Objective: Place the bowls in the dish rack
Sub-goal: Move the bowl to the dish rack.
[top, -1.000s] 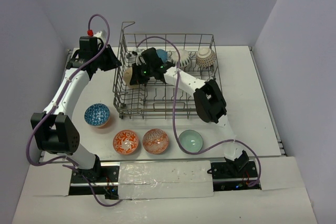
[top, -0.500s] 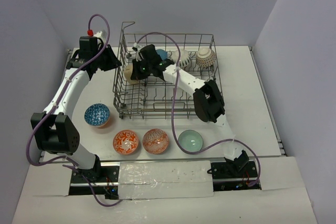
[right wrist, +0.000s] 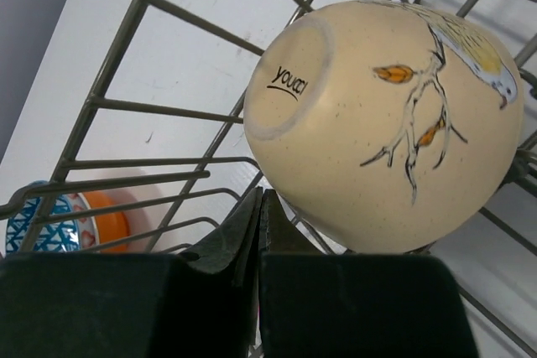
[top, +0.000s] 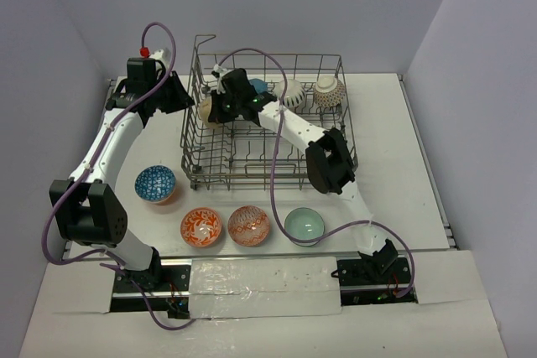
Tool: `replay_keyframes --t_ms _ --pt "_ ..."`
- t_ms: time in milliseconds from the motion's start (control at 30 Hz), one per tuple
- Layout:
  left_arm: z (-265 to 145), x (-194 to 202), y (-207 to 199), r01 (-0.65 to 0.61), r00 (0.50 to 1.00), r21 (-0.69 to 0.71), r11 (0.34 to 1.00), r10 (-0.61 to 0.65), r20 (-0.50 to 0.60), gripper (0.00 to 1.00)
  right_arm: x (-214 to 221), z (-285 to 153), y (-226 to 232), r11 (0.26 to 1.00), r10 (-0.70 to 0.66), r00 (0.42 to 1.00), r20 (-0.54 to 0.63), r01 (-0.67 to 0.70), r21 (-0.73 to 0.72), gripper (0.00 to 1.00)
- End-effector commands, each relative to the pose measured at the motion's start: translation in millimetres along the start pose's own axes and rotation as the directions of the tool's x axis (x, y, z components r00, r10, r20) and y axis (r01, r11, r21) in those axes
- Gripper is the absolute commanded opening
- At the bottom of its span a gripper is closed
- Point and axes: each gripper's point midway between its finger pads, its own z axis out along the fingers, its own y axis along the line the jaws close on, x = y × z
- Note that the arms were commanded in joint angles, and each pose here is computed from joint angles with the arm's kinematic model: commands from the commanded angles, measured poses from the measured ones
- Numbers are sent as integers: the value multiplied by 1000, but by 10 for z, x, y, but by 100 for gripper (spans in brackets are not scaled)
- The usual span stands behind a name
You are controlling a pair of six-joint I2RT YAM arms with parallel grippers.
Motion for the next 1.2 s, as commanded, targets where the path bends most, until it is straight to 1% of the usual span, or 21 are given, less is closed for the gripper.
replay_keyframes --t_ms 0,300,600,833,1167 --pt "-16 -114 9 3 1000 -6 1000 -3 21 0 -247 -6 -110 999 1 998 69 -3 33 0" --pt "12 -87 28 4 1000 -10 1000 -4 12 0 -285 49 -319 994 16 995 101 -27 108 0" --pt "21 -75 25 -1 1000 -11 1000 1 7 0 -413 88 -404 989 26 988 151 -47 137 0" --pt "21 -72 41 -5 1000 -19 1000 5 7 0 -516 99 -433 987 40 980 195 -69 145 0" --pt "39 -58 44 -5 1000 -17 1000 5 -1 0 -674 100 -459 988 66 965 253 -99 120 0"
